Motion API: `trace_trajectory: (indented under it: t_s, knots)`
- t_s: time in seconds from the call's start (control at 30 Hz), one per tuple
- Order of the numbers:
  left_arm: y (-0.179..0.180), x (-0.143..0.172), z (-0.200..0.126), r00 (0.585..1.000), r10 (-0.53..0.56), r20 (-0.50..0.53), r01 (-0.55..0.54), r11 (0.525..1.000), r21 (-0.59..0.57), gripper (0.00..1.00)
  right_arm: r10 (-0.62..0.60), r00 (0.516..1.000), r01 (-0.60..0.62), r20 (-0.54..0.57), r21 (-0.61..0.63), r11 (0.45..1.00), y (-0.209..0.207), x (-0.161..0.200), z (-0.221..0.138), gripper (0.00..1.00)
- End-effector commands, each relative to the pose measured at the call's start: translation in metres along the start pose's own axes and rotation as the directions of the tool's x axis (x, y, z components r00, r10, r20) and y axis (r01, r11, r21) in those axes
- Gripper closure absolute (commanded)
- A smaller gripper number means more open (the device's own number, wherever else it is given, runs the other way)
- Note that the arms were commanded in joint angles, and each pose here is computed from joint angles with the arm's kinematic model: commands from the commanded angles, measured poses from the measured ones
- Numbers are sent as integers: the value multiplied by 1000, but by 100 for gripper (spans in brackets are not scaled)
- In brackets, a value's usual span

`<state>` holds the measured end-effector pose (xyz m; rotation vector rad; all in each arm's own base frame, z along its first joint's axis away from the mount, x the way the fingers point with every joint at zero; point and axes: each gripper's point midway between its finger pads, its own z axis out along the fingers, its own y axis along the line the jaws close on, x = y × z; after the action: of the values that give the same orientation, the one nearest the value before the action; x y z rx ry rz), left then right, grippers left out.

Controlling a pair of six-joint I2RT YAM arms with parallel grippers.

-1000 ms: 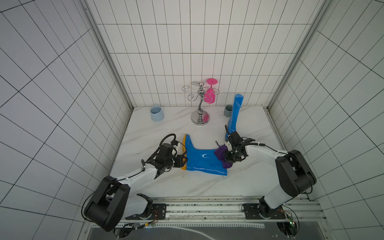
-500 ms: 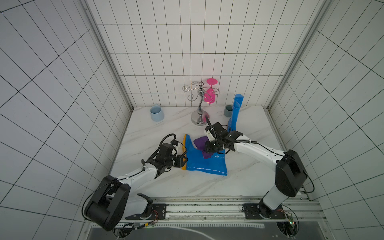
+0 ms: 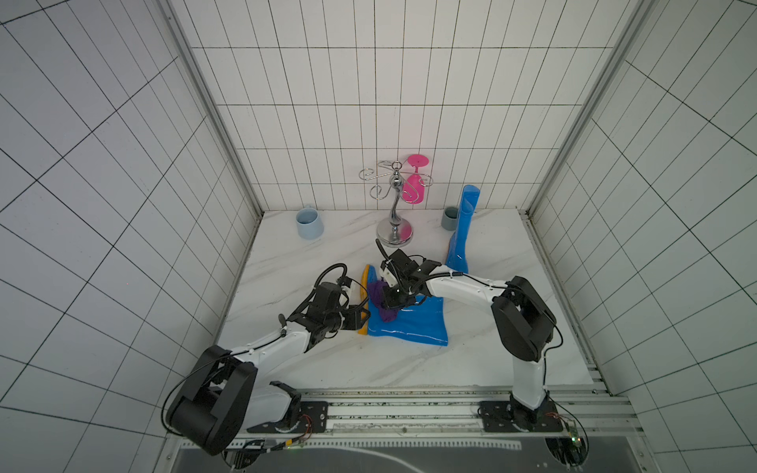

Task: Wipe the rubber boots with a cloth
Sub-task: Wipe the dirt off the rubber boot.

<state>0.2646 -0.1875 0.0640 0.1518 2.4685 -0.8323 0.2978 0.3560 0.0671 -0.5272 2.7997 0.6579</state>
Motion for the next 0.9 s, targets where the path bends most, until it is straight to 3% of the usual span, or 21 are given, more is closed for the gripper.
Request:
trace_trajectory:
  t_s: [0.0, 0.33, 0.5, 0.7, 0.87]
  knots:
    - [8, -3, 1, 1000, 0, 10, 0, 999, -34, 57, 28, 999, -26, -19, 94, 995, -38, 16, -8, 100]
    - [9, -3, 2, 1000, -6, 3, 6, 999, -34, 57, 173, 982, -149, -75, 255, 955, -142, 97, -30, 100]
    - [9, -3, 2, 1000, -7, 3, 7, 999, -32, 58, 244, 969, -221, -39, 306, 926, -181, 117, -51, 100]
    - [9, -3, 2, 1000, -8, 1, 8, 1000, -30, 58, 228, 974, -224, 11, 251, 942, -166, 90, -61, 100]
    - [9, -3, 3, 1000, -8, 1, 8, 1000, -29, 57, 115, 993, -120, 40, 166, 979, -101, 50, -61, 100]
